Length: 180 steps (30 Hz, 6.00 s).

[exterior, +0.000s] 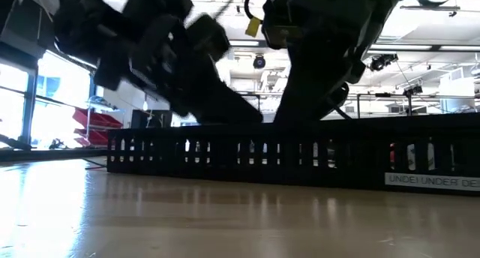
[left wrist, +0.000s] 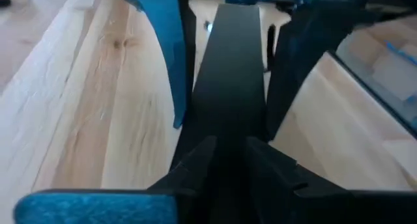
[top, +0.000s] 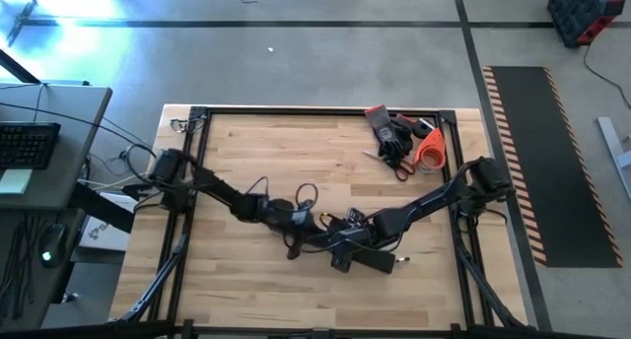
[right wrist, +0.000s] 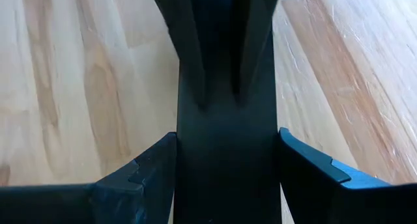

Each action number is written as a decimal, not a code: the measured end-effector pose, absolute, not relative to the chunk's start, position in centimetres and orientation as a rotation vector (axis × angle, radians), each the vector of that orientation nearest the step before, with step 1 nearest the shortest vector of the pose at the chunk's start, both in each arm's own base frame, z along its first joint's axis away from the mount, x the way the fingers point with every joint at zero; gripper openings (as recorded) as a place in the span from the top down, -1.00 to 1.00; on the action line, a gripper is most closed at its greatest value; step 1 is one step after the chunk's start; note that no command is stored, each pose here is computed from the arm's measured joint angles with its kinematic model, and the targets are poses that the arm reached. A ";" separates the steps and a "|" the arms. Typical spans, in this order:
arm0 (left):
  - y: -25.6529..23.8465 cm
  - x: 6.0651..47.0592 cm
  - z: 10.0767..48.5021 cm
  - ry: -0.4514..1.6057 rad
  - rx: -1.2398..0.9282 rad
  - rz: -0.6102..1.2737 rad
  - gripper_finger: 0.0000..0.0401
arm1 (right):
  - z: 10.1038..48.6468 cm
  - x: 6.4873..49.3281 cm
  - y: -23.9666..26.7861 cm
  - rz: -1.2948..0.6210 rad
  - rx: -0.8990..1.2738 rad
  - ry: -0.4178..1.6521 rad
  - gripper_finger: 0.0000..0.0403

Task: Ziptie cables
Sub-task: Close the black cable duct

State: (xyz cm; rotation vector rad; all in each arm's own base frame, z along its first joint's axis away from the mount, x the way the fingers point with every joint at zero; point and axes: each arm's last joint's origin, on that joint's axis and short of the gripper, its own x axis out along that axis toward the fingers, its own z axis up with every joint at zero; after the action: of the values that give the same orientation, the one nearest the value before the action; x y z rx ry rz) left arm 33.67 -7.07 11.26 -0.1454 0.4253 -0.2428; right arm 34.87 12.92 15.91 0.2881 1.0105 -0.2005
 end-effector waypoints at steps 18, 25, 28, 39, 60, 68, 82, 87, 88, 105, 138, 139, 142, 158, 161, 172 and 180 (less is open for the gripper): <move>-7.2 34.3 9.7 0.464 -0.188 -0.240 0.78 | 21.6 32.7 14.4 -0.111 0.150 0.835 -0.89; -7.2 34.3 9.6 0.467 -0.186 -0.234 0.78 | 25.8 26.5 17.4 -0.194 0.129 0.736 -0.96; -7.2 34.3 9.6 0.467 -0.185 -0.234 0.78 | 23.8 24.8 17.9 -0.256 0.220 0.782 -0.96; -7.4 34.2 9.6 0.457 -0.184 -0.239 0.78 | 15.1 24.4 17.6 -0.247 0.273 0.861 -0.97; -9.0 39.7 12.7 0.319 -0.195 -0.381 0.78 | 12.7 25.3 17.4 -0.183 0.190 0.942 0.03; -9.3 42.3 10.0 0.386 -0.187 -0.379 0.78 | 12.7 25.4 17.2 -0.183 0.196 0.943 -0.16; -9.3 42.2 8.1 0.481 -0.183 -0.355 0.78 | 13.8 25.5 16.9 -0.075 0.174 0.979 -0.24; -9.3 42.2 8.1 0.482 -0.181 -0.347 0.78 | 16.7 24.5 16.9 -0.038 0.182 0.931 -0.26; -9.3 42.2 8.1 0.482 -0.181 -0.347 0.78 | 17.3 24.1 16.9 -0.033 0.183 0.931 -0.27; -9.3 42.2 8.1 0.479 -0.177 -0.327 0.78 | 13.0 21.8 19.3 -0.086 0.362 0.718 0.93; -9.7 41.3 13.3 0.428 -0.102 -0.337 0.78 | 12.3 22.3 20.1 -0.112 0.195 0.760 0.92; -9.8 41.2 14.1 0.415 -0.085 -0.341 0.78 | 12.5 22.3 20.0 -0.112 0.184 0.763 0.92; -10.4 40.9 15.0 0.416 -0.065 -0.359 0.82 | 12.9 22.1 19.6 -0.114 0.154 0.772 0.92; -9.7 40.0 11.2 0.575 -0.061 -0.170 1.00 | 12.9 22.1 17.2 -0.193 -0.021 0.874 0.92; -9.0 38.9 13.7 0.631 -0.028 -0.156 1.00 | 13.3 22.4 16.4 -0.195 -0.037 0.889 0.92; -9.8 30.1 18.1 0.820 0.008 0.305 1.00 | 14.3 22.4 15.5 -0.159 -0.092 0.909 0.92; -11.2 24.2 11.2 0.594 -0.307 0.542 1.00 | 14.3 22.5 15.3 -0.171 -0.094 0.902 0.92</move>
State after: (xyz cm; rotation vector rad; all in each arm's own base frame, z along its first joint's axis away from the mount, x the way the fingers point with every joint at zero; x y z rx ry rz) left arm 24.23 -11.15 11.24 -0.3068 0.5941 0.5421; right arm 22.47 15.34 14.27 -0.0939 0.9019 -0.1706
